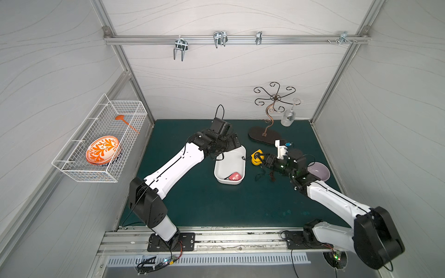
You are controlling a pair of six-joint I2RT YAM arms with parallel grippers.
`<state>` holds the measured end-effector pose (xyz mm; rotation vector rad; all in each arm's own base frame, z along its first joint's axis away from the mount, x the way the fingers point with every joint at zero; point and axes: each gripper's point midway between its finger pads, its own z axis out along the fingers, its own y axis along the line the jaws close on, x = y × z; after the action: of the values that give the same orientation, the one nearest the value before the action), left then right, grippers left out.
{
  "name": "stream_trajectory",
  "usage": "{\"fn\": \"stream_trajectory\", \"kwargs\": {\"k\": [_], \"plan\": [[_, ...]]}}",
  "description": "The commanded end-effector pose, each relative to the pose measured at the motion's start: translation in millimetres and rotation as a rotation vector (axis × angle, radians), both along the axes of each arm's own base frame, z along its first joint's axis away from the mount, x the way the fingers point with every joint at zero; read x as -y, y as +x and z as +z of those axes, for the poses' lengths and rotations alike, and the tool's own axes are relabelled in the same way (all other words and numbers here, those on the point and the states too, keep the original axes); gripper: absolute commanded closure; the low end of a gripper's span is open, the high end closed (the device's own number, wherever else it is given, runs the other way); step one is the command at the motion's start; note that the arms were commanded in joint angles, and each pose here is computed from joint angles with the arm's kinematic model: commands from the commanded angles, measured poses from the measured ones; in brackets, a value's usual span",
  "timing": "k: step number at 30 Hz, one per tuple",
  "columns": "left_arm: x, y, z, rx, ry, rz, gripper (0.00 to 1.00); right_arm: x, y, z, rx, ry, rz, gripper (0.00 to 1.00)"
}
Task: Take the tape measure out of the storage box
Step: Place the tape measure at the center of the board.
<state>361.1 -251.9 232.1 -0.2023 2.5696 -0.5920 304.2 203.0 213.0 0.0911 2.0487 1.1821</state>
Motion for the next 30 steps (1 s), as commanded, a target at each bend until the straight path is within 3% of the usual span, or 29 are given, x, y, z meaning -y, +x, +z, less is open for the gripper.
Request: {"fn": "stream_trajectory", "kwargs": {"k": [1, 10, 23, 30], "plan": [[-4.7, -13.3, -19.4, -0.078, 0.101, -0.121, 0.00, 13.5, -18.7, 20.4, -0.054, 0.049, 0.019, 1.00], [1.7, -25.3, -52.8, -0.162, 0.114, -0.208, 0.00, 54.0, -35.8, -0.8, -0.217, 0.112, -0.044, 0.98], [0.9, -29.0, -83.9, -0.211, 0.177, -0.273, 0.01, 95.5, -33.4, -96.5, -0.380, 0.091, -0.181, 0.96], [1.0, -30.2, -91.7, -0.220, 0.195, -0.301, 0.01, 106.3, -40.1, -126.8, -0.467, 0.040, -0.223, 0.97]]}}
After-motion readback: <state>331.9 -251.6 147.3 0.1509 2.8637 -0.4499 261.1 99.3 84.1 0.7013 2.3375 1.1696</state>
